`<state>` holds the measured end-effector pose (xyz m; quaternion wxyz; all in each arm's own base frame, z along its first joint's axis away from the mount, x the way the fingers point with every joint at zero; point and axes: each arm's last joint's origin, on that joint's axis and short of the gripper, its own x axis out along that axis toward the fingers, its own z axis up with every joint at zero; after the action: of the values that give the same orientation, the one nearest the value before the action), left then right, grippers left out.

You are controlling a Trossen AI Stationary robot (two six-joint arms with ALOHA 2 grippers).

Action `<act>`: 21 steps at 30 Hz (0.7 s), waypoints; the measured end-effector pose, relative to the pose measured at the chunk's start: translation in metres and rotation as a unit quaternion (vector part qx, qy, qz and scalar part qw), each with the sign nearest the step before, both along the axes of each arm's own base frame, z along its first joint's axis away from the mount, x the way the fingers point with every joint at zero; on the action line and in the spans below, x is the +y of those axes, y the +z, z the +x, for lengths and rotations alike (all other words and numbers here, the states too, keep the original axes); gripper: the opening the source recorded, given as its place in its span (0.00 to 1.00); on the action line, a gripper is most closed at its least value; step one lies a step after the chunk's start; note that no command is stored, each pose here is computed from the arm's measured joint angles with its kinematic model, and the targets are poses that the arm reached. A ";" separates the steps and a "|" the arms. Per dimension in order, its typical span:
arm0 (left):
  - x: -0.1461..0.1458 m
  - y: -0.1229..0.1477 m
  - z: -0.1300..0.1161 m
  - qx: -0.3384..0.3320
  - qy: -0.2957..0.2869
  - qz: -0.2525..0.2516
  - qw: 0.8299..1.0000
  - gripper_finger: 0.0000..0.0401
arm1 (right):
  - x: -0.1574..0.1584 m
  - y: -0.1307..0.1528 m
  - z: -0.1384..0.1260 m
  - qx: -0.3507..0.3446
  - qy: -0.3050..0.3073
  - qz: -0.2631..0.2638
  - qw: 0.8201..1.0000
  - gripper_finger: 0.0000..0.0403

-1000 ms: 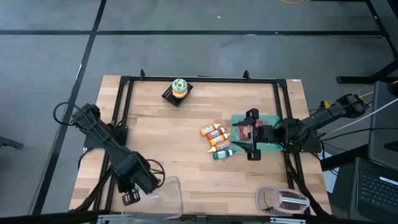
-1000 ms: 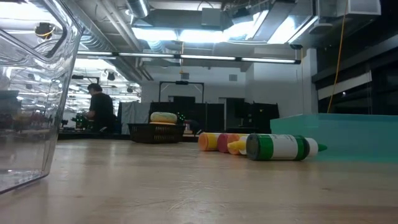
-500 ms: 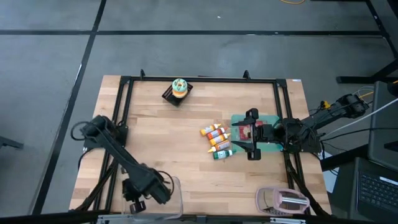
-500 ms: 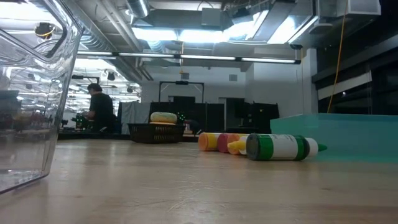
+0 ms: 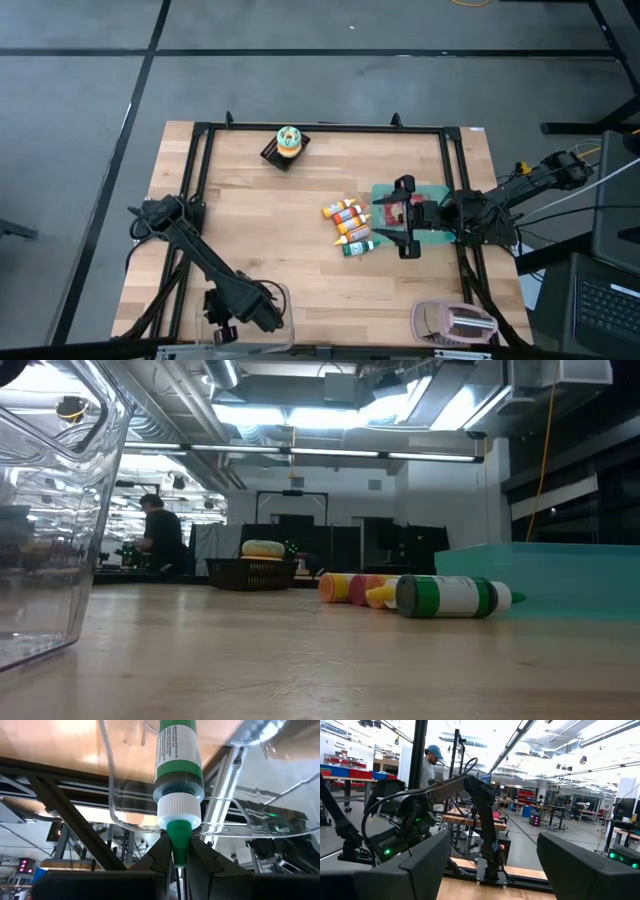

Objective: Pick & Place Food Item
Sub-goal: Put the top green food coloring bottle into the transparent bin

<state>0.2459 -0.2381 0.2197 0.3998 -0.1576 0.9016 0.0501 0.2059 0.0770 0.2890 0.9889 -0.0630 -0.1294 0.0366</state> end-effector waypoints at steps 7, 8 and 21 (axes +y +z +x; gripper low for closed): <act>0.001 -0.001 0.000 -0.011 0.000 0.024 1.000 0.08 | 0.000 0.000 0.000 0.000 0.000 0.000 1.000 0.73; 0.001 -0.001 0.000 -0.011 0.002 0.025 1.000 0.08 | 0.000 0.000 0.000 0.000 0.000 0.000 1.000 0.73; -0.001 -0.001 -0.001 -0.008 0.004 0.026 1.000 0.08 | 0.000 0.000 0.000 0.000 0.000 0.000 1.000 0.73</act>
<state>0.2448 -0.2388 0.2191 0.4107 -0.1510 0.8961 0.0742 0.2059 0.0770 0.2890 0.9889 -0.0626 -0.1294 0.0367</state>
